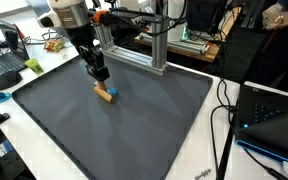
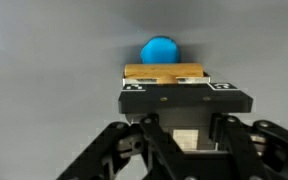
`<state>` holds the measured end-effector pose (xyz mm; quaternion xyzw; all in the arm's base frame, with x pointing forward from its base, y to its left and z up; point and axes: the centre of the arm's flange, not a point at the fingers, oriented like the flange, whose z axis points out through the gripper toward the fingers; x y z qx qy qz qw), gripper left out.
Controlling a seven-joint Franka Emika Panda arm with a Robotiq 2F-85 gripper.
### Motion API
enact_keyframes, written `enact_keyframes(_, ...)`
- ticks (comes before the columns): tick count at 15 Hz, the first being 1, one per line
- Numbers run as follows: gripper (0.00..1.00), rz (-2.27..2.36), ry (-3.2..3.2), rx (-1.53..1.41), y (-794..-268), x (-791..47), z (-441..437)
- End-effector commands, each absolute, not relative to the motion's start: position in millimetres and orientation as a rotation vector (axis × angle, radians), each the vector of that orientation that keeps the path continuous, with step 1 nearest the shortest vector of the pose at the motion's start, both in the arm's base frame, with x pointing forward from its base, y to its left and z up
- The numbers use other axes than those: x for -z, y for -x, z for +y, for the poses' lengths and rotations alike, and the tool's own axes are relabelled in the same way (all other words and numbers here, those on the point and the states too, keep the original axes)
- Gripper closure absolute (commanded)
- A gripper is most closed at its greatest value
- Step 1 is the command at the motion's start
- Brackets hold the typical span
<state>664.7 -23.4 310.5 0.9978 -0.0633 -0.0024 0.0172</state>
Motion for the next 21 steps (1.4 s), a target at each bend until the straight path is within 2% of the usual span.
enact_keyframes(1, 0.78, -0.178, -3.104, 0.136, -657.0, -296.4, -18.7)
enact_keyframes(7, 0.78, -0.171, -3.096, 0.2, -654.3, -294.5, -17.0)
enact_keyframes(21, 0.78, -0.176, -3.088, 0.068, -660.2, -289.2, -15.4)
